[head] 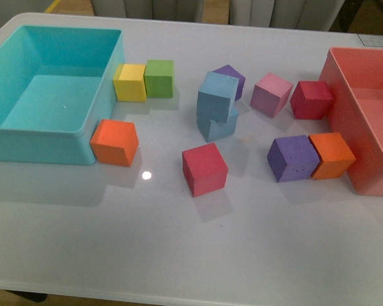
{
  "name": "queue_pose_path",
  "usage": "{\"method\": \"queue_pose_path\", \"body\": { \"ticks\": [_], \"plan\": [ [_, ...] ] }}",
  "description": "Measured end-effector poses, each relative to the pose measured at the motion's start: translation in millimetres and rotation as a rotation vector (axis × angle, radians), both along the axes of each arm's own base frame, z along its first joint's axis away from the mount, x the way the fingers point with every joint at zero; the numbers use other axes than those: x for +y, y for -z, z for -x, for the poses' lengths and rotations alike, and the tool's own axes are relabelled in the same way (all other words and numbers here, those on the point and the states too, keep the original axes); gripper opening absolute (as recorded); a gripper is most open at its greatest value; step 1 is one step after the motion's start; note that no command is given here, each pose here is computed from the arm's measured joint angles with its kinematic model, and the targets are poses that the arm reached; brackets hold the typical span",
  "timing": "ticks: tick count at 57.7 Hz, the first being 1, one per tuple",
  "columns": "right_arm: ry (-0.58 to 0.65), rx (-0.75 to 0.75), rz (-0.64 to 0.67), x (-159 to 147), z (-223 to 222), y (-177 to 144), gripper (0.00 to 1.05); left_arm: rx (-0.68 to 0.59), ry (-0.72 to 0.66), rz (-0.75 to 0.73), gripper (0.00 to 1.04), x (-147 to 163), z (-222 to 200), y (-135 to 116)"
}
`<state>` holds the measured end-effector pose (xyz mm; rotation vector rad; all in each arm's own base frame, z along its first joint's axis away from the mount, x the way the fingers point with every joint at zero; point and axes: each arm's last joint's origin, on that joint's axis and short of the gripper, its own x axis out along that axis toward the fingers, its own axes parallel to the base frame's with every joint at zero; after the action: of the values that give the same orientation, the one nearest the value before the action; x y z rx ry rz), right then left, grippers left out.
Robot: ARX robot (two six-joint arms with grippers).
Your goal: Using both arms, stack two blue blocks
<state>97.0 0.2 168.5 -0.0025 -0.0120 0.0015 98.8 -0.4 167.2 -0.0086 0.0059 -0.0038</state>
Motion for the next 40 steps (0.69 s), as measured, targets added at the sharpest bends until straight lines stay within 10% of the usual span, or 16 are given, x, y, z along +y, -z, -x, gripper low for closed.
{"method": "queue_pose_path", "body": {
  "ticks": [22, 40],
  "plan": [
    [0.0, 0.0, 0.0, 0.0, 0.0, 0.0, 0.96, -0.017, 0.0, 0.001, 0.03, 0.0, 1.6, -1.2],
    [0.0, 0.0, 0.0, 0.0, 0.0, 0.0, 0.96, -0.017, 0.0, 0.0, 0.59, 0.0, 1.6, -1.2]
  ]
}}
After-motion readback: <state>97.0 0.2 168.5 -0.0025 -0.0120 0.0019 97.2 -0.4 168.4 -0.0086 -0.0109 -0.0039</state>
